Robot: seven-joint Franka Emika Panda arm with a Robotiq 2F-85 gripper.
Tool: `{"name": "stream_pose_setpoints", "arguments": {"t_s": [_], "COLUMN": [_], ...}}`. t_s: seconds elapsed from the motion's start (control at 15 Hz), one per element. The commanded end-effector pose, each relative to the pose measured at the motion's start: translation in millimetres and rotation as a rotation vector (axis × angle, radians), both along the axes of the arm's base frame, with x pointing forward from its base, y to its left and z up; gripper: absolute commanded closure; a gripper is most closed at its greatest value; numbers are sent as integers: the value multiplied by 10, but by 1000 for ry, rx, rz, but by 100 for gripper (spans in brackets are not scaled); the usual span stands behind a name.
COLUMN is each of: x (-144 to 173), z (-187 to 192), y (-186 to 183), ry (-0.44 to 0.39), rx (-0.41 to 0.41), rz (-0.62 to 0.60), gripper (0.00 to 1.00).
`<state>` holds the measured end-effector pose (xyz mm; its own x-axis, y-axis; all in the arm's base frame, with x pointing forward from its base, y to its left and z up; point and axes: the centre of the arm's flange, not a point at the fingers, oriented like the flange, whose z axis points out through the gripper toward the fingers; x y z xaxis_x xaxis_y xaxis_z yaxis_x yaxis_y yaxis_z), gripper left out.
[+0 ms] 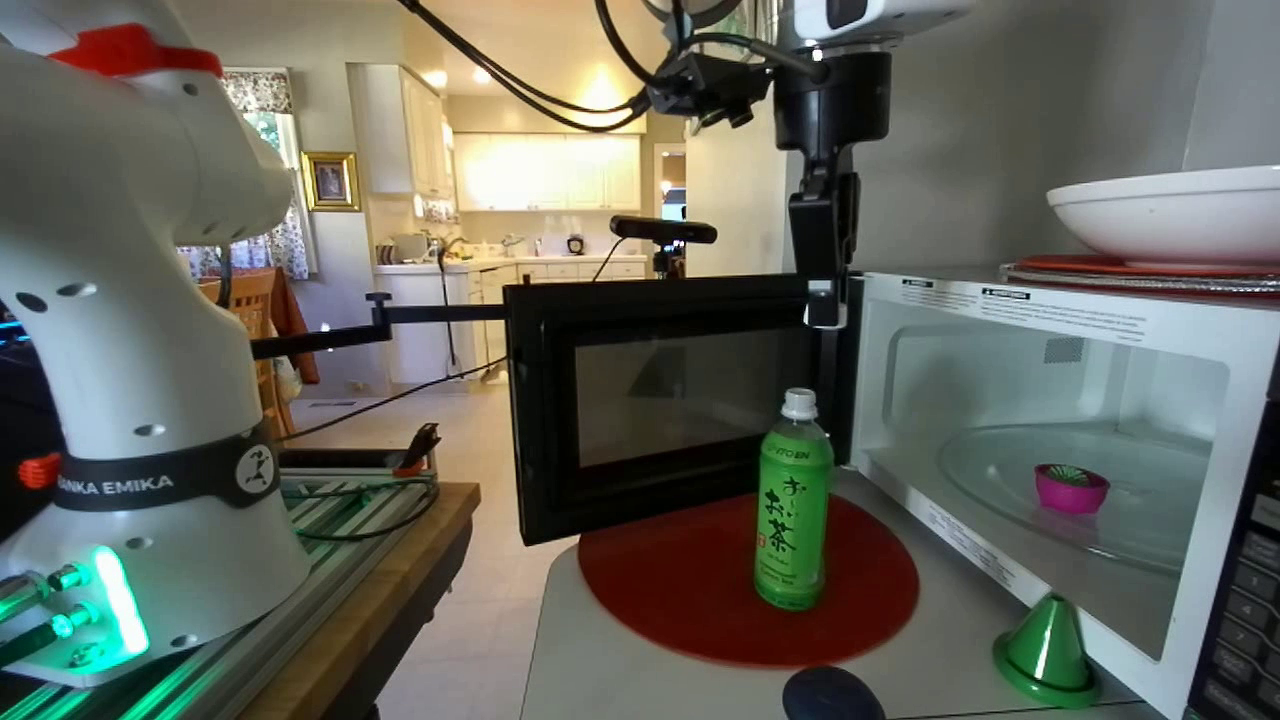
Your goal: Pick up the white cap on the right and put it on the green bottle
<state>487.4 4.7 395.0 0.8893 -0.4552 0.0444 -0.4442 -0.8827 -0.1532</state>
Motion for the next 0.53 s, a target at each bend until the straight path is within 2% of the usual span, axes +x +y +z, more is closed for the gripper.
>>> {"name": "stream_pose_setpoints", "arguments": {"t_s": [0.0, 0.07, 0.47], "x": [1, 2, -34], "z": [-4, -3, -72], "y": [0, 0, 198], "ry": [1, 1, -1], "rx": [0, 0, 5], "rz": [0, 0, 29], "gripper": [67, 92, 92]}}
